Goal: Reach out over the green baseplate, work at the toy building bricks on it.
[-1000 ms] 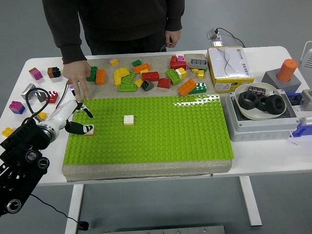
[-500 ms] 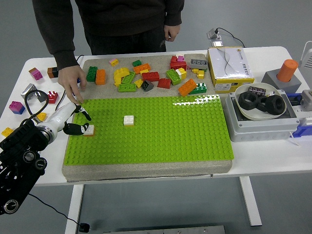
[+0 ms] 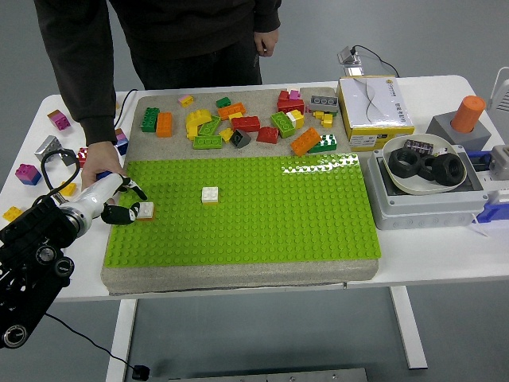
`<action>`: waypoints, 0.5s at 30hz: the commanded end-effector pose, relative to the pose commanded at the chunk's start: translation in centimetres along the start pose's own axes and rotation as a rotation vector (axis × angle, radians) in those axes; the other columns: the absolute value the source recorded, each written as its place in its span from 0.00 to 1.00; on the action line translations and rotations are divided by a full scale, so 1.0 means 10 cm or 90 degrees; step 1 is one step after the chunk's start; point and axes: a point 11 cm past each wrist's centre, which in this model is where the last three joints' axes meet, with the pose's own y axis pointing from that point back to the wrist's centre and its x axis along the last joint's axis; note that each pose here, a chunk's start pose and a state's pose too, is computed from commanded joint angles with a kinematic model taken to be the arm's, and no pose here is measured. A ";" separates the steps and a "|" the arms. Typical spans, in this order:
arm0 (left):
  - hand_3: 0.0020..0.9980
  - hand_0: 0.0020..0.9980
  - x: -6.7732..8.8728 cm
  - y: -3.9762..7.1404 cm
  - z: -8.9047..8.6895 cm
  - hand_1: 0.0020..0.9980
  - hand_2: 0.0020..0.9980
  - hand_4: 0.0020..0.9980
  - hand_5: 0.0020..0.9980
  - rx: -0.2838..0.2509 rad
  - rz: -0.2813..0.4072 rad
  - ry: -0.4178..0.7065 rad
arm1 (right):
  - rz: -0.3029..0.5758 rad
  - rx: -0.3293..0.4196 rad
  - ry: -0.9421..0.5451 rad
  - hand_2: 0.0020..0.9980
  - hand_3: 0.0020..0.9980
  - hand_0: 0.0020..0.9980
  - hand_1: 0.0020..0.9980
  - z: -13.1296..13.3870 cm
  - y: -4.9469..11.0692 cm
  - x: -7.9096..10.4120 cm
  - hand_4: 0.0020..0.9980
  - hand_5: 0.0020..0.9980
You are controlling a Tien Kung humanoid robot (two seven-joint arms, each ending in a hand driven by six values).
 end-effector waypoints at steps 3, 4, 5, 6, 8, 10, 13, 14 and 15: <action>0.68 0.99 0.00 0.00 0.00 0.90 0.89 0.73 0.00 0.001 -0.003 -0.001 | 0.000 0.000 -0.001 0.63 0.64 0.57 0.59 0.00 0.00 0.00 0.62 0.81; 0.73 0.99 0.00 0.00 0.00 0.91 0.90 0.83 0.00 0.002 -0.004 -0.001 | 0.000 0.000 -0.001 0.63 0.64 0.57 0.59 0.00 0.00 0.00 0.62 0.81; 0.73 0.99 0.00 0.00 0.00 0.91 0.90 0.83 0.00 0.002 -0.006 -0.002 | 0.000 0.001 -0.001 0.63 0.64 0.57 0.59 0.00 0.00 0.00 0.62 0.81; 0.73 0.99 0.00 -0.01 -0.01 0.91 0.90 0.83 0.00 0.003 -0.007 -0.002 | 0.000 0.001 -0.001 0.63 0.64 0.57 0.59 0.00 0.00 0.00 0.62 0.81; 0.73 0.99 -0.01 -0.01 -0.01 0.91 0.90 0.83 0.00 0.006 -0.009 -0.002 | 0.000 0.001 0.000 0.63 0.64 0.57 0.59 -0.01 0.00 0.00 0.62 0.81; 0.74 1.00 -0.01 -0.02 -0.02 0.91 0.91 0.86 0.00 0.009 -0.011 -0.002 | 0.001 0.001 0.000 0.63 0.64 0.57 0.58 0.00 0.00 0.00 0.62 0.81; 0.74 1.00 -0.02 -0.03 -0.05 0.91 0.91 0.86 0.00 0.014 -0.015 -0.001 | 0.001 0.001 -0.001 0.63 0.64 0.57 0.58 0.00 0.00 0.00 0.62 0.81; 0.74 1.00 -0.02 -0.03 -0.05 0.91 0.91 0.86 0.00 0.015 -0.015 0.000 | 0.001 0.001 -0.001 0.63 0.64 0.57 0.58 0.00 0.00 0.00 0.62 0.81; 0.74 1.00 -0.03 -0.04 -0.06 0.91 0.91 0.86 0.00 0.017 -0.016 0.000 | 0.001 0.001 -0.001 0.63 0.64 0.57 0.58 0.00 0.00 0.00 0.62 0.81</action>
